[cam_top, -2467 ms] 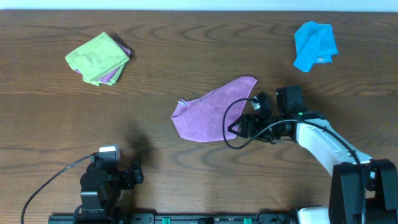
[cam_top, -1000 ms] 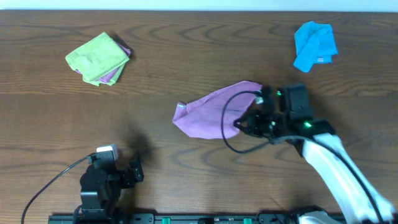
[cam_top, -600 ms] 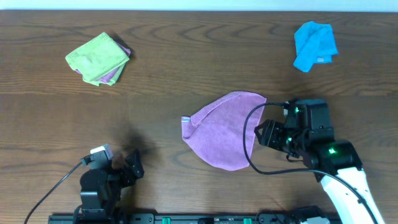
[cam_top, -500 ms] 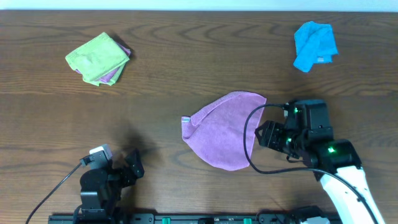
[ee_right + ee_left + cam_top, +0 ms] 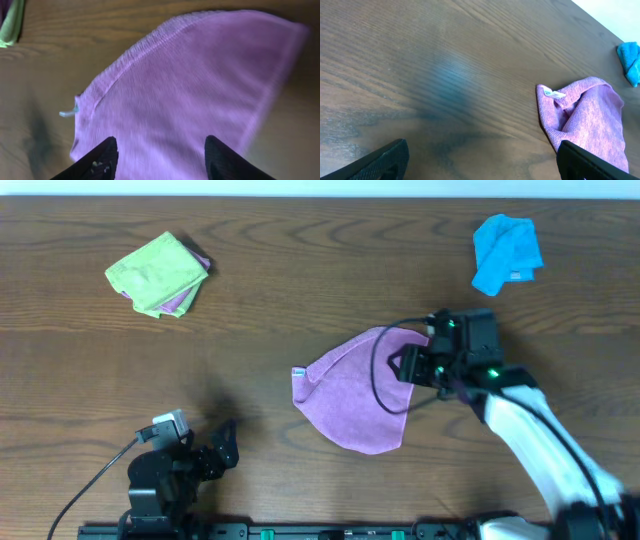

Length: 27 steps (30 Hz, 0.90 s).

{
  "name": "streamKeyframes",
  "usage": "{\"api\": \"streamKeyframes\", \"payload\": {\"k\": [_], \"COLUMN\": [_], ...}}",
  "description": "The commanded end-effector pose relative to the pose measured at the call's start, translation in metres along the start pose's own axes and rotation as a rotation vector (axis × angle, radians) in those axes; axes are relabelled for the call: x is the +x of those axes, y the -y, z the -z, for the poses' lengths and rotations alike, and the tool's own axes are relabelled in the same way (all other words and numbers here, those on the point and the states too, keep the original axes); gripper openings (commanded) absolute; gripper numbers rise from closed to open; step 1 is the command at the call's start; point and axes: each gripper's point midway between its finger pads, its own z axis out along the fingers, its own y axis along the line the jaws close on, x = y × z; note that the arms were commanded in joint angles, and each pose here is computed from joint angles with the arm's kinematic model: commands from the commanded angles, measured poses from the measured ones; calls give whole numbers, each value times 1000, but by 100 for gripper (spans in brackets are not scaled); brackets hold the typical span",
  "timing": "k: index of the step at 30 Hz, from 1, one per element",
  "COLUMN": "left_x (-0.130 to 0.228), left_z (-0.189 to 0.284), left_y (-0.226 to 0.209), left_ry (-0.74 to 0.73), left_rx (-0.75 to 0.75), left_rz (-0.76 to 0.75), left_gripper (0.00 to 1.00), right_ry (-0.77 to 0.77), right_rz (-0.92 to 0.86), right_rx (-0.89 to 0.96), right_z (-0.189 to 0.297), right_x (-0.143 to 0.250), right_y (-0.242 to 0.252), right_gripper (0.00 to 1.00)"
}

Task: Fold the cloth
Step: 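Lift the purple cloth corner and pull it up-left to spread it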

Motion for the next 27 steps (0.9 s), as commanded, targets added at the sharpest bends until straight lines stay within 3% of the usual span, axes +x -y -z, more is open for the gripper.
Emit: {"api": "streamKeyframes", "payload": {"k": [1, 15, 27], "left_x": [3, 3, 8], "left_z": [-1, -1, -1], "left_y": [3, 2, -3], "left_ry": [-10, -9, -28], "left_rx": [18, 15, -10], "left_rz": [-20, -20, -14], "left_gripper": [95, 95, 95], "right_ry": [-84, -115, -255], "right_rz": [-21, 109, 125], "right_rx": [-107, -261, -202], "right_z": [-32, -69, -85], "right_x": [7, -8, 39], "right_y": [-16, -113, -116], "right_gripper": [54, 52, 51]}}
